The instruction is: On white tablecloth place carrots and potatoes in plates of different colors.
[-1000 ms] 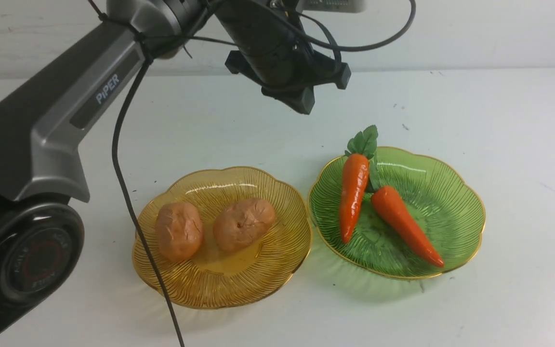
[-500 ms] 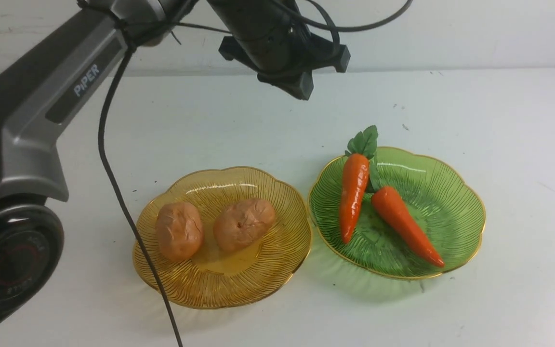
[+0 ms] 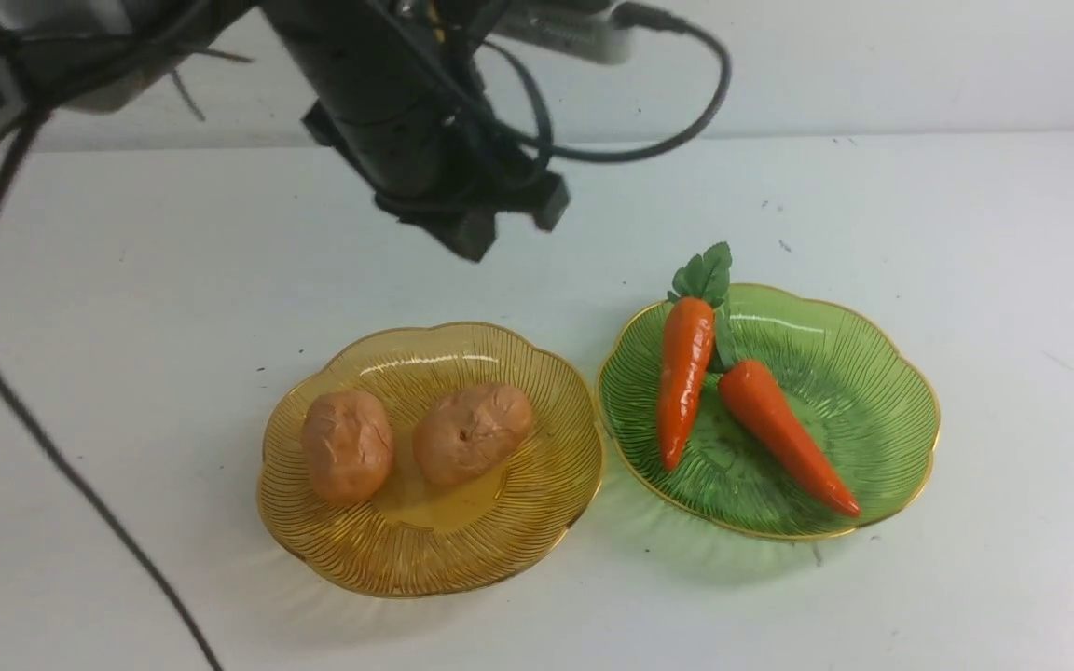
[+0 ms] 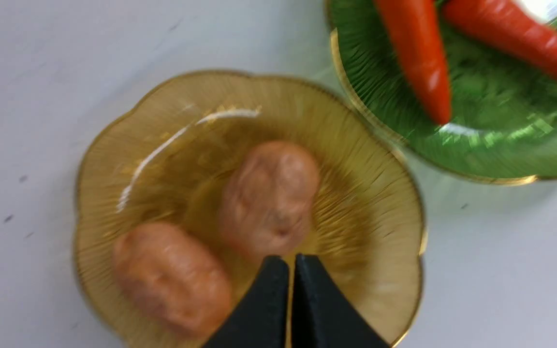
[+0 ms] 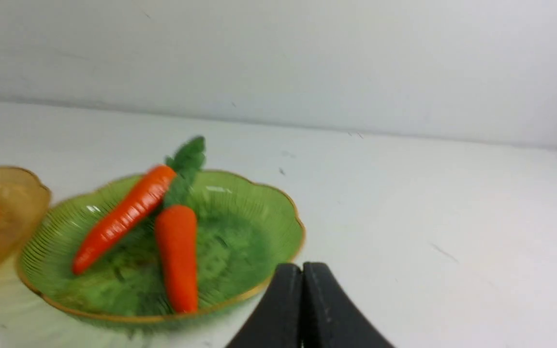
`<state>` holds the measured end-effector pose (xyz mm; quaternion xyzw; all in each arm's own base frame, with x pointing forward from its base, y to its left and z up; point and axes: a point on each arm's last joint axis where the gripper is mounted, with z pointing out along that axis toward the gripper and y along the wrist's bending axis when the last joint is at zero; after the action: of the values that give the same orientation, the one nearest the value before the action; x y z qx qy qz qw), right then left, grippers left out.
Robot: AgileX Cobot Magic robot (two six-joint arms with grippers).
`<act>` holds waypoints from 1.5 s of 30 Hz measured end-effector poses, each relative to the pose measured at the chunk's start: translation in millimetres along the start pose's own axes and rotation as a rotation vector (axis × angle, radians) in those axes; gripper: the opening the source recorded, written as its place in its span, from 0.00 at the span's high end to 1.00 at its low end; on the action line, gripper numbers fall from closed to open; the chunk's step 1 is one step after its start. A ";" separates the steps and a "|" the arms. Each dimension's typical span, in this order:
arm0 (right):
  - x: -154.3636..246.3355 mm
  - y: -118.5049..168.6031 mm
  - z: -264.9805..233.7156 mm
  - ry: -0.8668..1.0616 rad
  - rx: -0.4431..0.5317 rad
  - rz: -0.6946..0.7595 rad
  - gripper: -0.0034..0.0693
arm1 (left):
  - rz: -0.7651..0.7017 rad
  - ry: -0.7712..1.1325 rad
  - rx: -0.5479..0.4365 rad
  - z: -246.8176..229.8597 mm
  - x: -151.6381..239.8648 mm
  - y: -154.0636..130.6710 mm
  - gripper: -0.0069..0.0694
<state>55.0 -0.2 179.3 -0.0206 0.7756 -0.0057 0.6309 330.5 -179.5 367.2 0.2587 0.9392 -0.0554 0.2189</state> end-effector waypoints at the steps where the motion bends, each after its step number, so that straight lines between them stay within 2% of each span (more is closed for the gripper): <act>1: 0.0 0.0 0.0 0.000 0.000 0.000 0.97 | 0.011 0.002 -0.034 -10.3 11.4 2.6 0.91; 6: 0.1 0.0 0.0 0.001 0.000 0.000 0.97 | 0.017 -0.033 -0.144 -62.2 68.3 9.6 0.91; 12: 0.2 0.0 0.0 0.002 0.000 0.000 0.97 | -0.016 -0.056 -0.154 -91.9 136.1 7.4 0.91; 15: 0.2 0.0 0.0 0.002 0.000 0.000 0.97 | -0.071 -0.079 -0.152 -101.8 183.3 5.5 0.91; 16: 0.2 0.0 0.0 0.002 0.000 0.000 0.97 | -0.119 -0.125 -0.148 -106.0 217.1 4.0 0.91; 19: 0.3 0.0 0.0 0.003 0.000 0.001 0.97 | -0.204 -0.315 -0.122 -110.8 260.7 1.1 0.91; 22: 0.3 0.0 0.0 0.003 0.000 0.001 0.97 | -0.305 -0.571 -0.048 -105.8 310.7 -3.5 0.91; 26: 0.3 0.0 0.0 0.004 0.000 0.001 0.97 | -0.403 -0.826 0.024 -105.9 359.0 -5.5 0.91; 33: 0.4 0.0 0.0 0.004 0.000 0.002 0.97 | -0.438 -0.894 0.000 -104.5 371.5 -1.8 0.91; 45: 0.4 0.0 0.0 0.004 0.000 0.003 0.97 | -0.427 -0.870 -0.031 -101.9 359.6 0.2 0.91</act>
<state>55.0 -0.2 178.9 -0.0195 0.7769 -0.0050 0.6293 14.6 8.9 300.5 0.0096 0.7935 -0.1881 0.5787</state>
